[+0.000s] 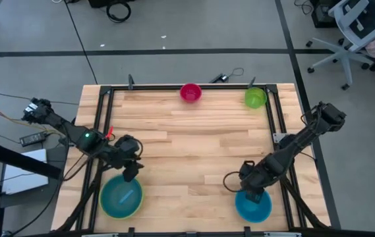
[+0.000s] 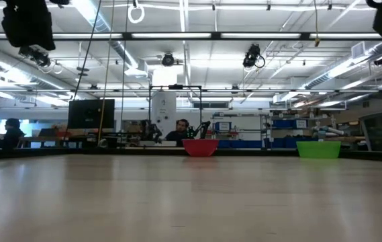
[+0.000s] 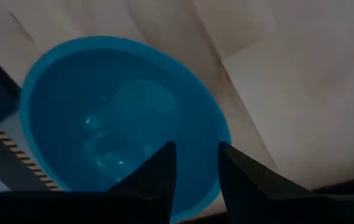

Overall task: Nest bowls inside each other
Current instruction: Stack the blue bowl on top of the light blue bowl

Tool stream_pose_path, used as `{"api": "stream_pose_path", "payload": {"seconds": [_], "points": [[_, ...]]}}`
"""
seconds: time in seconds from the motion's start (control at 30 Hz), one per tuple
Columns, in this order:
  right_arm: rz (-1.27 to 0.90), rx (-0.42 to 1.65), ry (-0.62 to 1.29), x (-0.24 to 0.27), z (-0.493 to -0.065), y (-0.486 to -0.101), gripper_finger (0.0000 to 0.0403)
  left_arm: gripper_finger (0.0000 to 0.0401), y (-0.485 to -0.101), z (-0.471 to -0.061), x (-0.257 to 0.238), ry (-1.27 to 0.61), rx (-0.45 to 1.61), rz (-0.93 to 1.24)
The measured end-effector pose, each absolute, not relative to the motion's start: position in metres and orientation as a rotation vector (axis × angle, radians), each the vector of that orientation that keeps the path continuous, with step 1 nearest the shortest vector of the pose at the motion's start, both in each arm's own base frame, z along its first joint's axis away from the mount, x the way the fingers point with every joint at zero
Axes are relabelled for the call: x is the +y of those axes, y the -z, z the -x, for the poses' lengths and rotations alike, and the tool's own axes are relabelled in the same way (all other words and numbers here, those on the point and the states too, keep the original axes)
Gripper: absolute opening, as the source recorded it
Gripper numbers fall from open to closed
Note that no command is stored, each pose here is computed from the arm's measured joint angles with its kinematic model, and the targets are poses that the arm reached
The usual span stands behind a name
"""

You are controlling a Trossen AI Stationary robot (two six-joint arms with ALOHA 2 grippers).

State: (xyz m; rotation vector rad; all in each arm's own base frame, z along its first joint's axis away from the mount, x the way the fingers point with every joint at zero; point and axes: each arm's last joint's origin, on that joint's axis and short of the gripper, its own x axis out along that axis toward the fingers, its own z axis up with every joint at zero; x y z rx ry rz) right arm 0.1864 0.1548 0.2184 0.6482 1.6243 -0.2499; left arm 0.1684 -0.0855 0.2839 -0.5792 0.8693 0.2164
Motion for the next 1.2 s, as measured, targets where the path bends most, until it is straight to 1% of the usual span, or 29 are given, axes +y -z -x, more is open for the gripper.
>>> {"api": "stream_pose_path", "payload": {"seconds": [0.1, 0.23, 0.37, 0.6, 0.7, 0.83, 0.9, 1.03, 1.2], "points": [[-0.64, 1.626, 0.27, 0.157, -0.178, -0.207, 0.0124, 0.0199, -0.285, -0.172, -0.081, -0.22, 0.853, 0.568], [-0.596, 1.621, 0.345, 0.152, -0.17, -0.193, 0.0124, 0.0199, -0.285, -0.175, -0.077, -0.234, 0.836, 0.57], [-0.588, 1.614, 0.357, 0.149, -0.168, -0.182, 0.0123, 0.0199, -0.286, -0.177, -0.072, -0.25, 0.824, 0.579], [-0.61, 1.586, 0.353, 0.15, -0.169, -0.18, 0.0107, 0.0199, -0.286, -0.18, -0.068, -0.263, 0.813, 0.58], [-0.612, 1.565, 0.356, 0.148, -0.172, -0.18, 0.0089, 0.0199, -0.285, -0.182, -0.066, -0.271, 0.813, 0.57], [-0.638, 1.522, 0.344, 0.145, -0.18, -0.181, 0.0026, 0.0199, -0.284, -0.186, -0.062, -0.294, 0.812, 0.571], [-0.65, 1.489, 0.341, 0.142, -0.185, -0.182, 0.0022, 0.0199, -0.283, -0.189, -0.06, -0.3, 0.806, 0.573], [-0.7, 1.403, 0.38, 0.132, -0.198, -0.182, 0.003, 0.0198, -0.285, -0.192, -0.058, -0.301, 0.772, 0.593], [-0.737, 1.279, 0.463, 0.114, -0.218, -0.195, 0.0023, 0.019, -0.286, -0.194, -0.057, -0.305, 0.755, 0.602]]}}
